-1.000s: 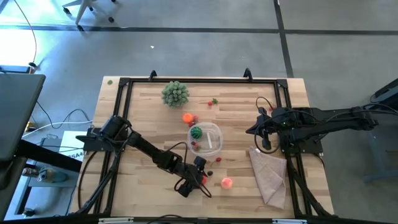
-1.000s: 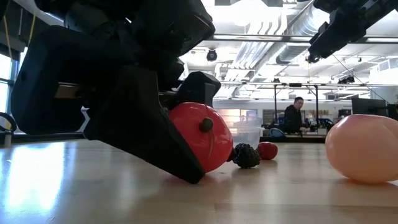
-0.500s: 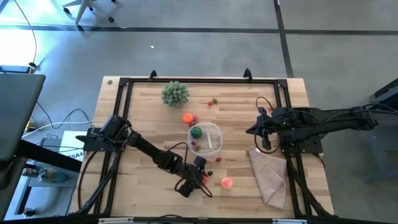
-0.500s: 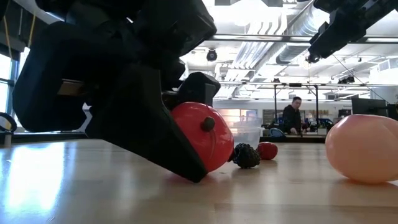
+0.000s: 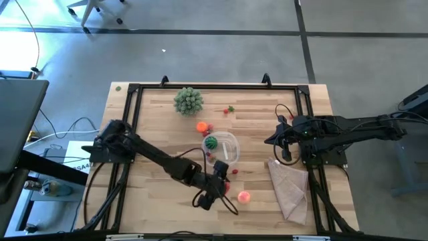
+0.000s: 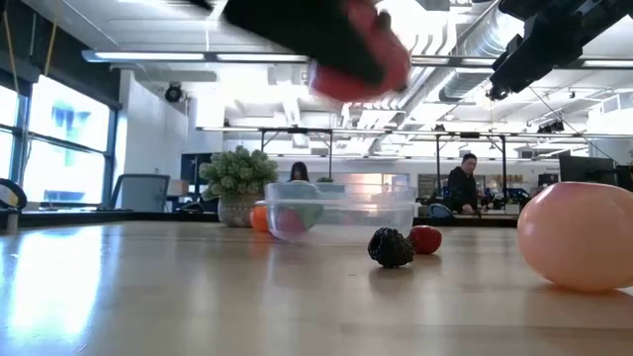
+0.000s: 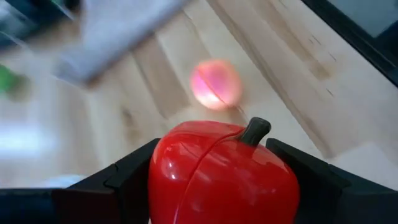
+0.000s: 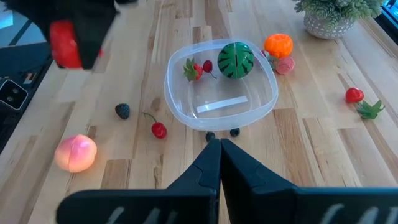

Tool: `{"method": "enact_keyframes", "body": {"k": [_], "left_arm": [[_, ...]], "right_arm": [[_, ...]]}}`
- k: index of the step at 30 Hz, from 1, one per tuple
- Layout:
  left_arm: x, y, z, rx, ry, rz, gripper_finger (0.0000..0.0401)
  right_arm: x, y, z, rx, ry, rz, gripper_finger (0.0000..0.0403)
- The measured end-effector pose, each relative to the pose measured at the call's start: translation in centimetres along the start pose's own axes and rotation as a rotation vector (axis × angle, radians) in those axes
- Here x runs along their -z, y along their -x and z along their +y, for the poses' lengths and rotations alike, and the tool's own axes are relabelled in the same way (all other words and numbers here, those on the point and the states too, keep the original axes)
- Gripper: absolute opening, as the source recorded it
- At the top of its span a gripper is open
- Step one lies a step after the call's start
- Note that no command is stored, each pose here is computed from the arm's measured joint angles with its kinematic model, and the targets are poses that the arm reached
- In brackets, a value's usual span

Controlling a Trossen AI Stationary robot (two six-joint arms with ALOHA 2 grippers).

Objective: Pick and placing Produce into tupperware
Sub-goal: Put the apple into the transparent container

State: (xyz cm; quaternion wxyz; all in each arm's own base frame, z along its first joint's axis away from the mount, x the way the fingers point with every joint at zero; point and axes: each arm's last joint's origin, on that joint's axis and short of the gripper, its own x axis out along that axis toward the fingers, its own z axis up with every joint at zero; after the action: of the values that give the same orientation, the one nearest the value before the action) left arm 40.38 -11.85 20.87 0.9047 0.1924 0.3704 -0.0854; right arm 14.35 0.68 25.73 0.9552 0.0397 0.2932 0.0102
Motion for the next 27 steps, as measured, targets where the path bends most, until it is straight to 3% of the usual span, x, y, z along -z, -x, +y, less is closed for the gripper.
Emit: {"method": "enact_keyframes", "body": {"k": [7,15,21,27], "left_arm": [[-1.2,2.4,6.2,-0.042,0.046,0.0,0.025],[1.9,1.6,13.1,0.048,0.221,0.002,0.0276],[4.7,-0.4,15.8,0.106,0.317,0.054,0.0259],[6.7,-1.9,16.7,0.15,0.384,0.111,0.0254]], "right_arm": [[0.0,0.0,0.0,0.0,0.0,-0.001,0.0],[0.0,0.0,0.0,0.0,0.0,0.0,0.0],[0.0,0.0,0.0,0.0,0.0,0.0,0.0],[0.0,0.0,0.0,0.0,0.0,-0.001,0.0]]}}
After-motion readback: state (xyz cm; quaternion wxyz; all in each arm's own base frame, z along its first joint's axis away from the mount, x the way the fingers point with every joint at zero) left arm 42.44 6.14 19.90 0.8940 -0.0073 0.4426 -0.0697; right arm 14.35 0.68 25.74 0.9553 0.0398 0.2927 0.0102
